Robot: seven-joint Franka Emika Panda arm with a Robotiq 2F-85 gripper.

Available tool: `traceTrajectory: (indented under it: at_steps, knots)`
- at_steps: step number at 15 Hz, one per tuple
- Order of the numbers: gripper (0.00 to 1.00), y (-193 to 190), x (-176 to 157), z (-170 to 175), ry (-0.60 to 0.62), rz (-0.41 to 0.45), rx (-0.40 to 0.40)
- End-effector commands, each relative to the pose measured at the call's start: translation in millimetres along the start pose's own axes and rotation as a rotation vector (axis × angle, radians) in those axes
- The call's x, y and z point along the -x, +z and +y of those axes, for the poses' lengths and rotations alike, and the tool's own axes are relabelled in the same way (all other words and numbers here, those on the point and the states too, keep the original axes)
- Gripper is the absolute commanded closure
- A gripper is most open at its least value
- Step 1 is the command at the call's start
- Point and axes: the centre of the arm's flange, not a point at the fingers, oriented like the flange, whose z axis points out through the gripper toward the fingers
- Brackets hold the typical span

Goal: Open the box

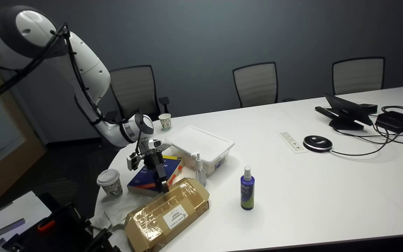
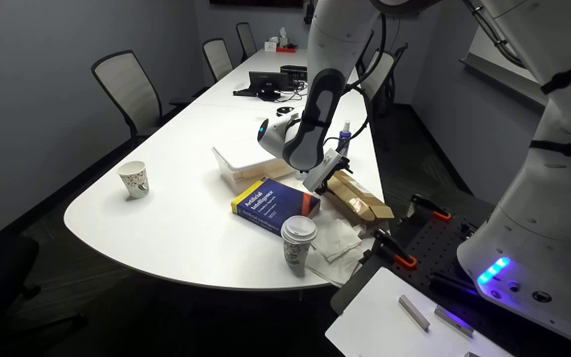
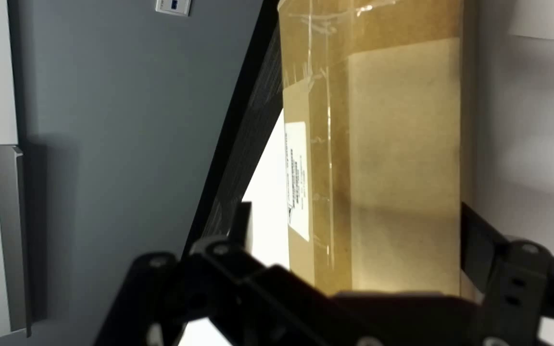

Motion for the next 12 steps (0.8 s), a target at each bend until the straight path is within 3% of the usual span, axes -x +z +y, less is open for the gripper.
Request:
traceTrajectory:
  at_steps: [1,12]
  knots:
    - [0.00,-1.2,13.5,16.5,0.042,0.001,0.013]
    - [0.00,-8.3,31.3,36.8,0.091,0.026,0.032]
